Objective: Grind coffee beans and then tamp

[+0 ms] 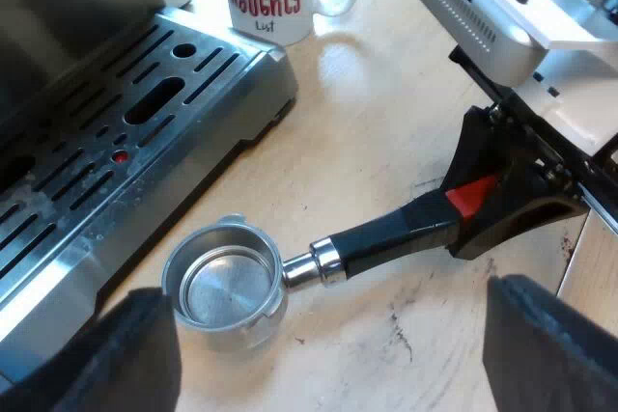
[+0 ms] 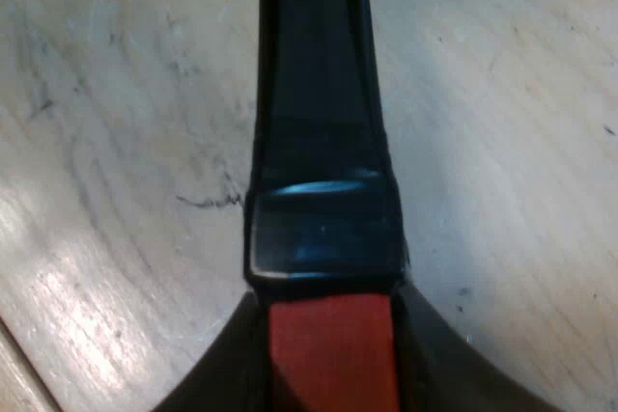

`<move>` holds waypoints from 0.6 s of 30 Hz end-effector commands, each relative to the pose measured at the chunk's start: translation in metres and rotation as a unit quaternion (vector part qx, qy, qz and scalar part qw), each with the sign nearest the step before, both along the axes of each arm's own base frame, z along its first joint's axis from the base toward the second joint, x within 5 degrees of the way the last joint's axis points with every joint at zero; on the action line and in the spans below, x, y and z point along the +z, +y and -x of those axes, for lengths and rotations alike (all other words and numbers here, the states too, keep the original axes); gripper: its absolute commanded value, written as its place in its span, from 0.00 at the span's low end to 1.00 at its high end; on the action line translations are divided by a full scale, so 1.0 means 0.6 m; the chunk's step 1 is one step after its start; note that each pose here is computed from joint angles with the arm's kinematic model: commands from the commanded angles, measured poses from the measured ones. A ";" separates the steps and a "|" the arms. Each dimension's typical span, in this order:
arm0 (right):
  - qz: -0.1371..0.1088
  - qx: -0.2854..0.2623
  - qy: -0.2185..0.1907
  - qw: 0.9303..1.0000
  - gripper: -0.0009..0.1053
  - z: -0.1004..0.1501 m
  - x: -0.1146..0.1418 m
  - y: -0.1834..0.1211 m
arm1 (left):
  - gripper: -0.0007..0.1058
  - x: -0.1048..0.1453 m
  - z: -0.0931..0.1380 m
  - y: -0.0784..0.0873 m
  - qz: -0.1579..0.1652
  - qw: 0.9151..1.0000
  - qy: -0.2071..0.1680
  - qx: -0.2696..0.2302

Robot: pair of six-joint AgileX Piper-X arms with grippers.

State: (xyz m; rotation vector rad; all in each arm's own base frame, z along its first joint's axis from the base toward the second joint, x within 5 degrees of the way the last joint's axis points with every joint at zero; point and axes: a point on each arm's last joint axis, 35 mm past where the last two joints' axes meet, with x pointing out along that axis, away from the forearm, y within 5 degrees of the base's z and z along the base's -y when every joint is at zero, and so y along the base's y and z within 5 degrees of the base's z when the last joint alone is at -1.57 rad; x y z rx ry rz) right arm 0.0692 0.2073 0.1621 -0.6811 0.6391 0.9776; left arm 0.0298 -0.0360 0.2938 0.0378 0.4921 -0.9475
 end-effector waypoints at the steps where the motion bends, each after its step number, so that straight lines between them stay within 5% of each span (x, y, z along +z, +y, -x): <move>1: -0.040 -0.007 -0.020 0.999 0.01 -0.007 0.015 0.007 | 0.64 0.002 0.000 0.001 0.003 1.000 -0.004 0.007; 13: -0.021 -0.022 -0.003 1.000 0.01 -0.034 -0.007 -0.016 | 0.64 -0.028 -0.018 -0.012 0.004 1.000 -0.005 0.010; 18: -0.009 -0.017 0.006 1.000 0.01 -0.034 -0.016 -0.015 | 0.64 -0.040 -0.041 -0.028 -0.028 0.999 0.039 0.010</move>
